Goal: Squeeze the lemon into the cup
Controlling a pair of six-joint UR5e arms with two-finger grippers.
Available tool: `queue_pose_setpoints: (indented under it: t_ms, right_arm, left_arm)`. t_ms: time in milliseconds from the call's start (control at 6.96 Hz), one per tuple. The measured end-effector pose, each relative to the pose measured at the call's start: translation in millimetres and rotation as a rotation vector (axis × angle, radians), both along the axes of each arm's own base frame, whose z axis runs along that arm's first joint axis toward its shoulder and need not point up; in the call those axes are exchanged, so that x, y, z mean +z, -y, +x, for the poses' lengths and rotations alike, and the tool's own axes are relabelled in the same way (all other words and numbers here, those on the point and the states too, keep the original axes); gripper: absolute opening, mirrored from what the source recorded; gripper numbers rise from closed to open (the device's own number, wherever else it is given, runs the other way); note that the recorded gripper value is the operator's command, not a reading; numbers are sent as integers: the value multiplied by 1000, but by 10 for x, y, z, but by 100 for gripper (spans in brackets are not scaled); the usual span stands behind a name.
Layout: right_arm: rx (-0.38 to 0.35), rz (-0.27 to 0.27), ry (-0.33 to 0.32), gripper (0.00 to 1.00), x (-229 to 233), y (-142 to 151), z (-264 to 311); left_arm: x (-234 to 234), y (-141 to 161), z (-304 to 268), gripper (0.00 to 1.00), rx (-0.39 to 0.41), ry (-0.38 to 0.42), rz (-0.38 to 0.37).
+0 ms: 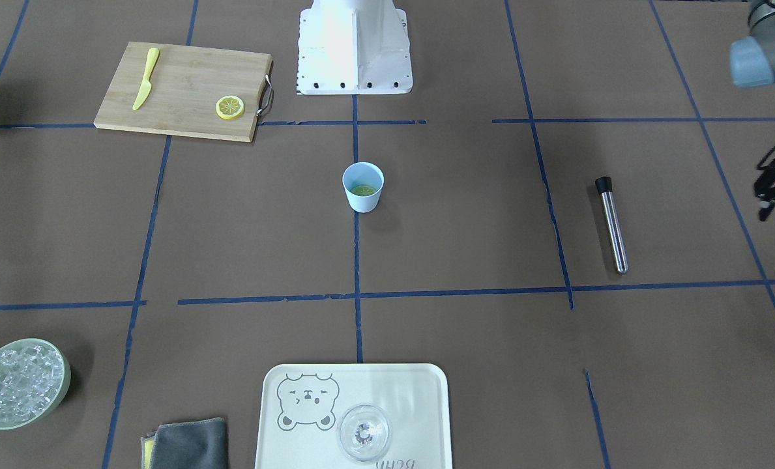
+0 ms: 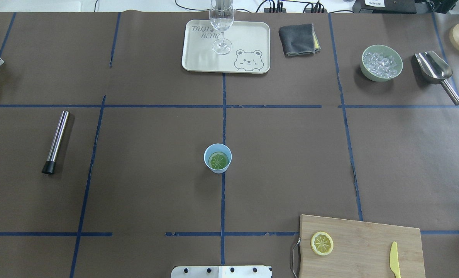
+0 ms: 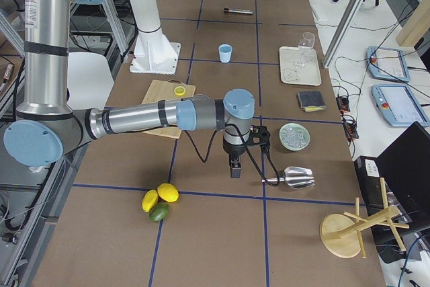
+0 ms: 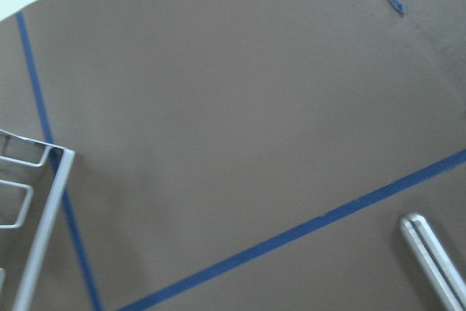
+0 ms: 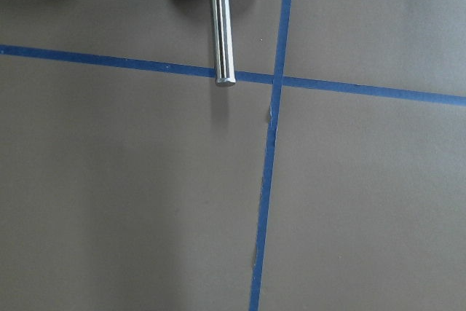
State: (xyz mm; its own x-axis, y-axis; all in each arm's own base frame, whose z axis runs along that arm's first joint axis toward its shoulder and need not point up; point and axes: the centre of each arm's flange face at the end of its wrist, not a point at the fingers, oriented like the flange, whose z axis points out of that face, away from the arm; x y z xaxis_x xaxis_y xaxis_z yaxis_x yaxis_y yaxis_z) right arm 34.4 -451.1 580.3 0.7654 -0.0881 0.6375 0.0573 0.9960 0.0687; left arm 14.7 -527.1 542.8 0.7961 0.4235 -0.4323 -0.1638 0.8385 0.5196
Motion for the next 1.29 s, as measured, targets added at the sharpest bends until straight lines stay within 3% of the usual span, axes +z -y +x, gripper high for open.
queue_pose_setpoints:
  t_ms: [144,431,574,862,1292]
  right_arm:
    - [0,-4,1,100,17,-12,0]
    - [-1,-14,3,100,57,-46,1]
    - [-1,-17,3,100,72,-60,1]
    - [-1,-24,3,100,103,-81,3]
    - [0,-29,2,100,122,-105,5]
  left_arm:
    - [119,-47,-527,100,7,-3,-75]
    - [462,-262,-865,100,4,-31,-288]
    - [637,-457,-944,100,-3,-79,-358]
    - [837,-760,-998,100,-12,-208,-426]
    - [898,-816,-1056,100,-29,-172,-434]
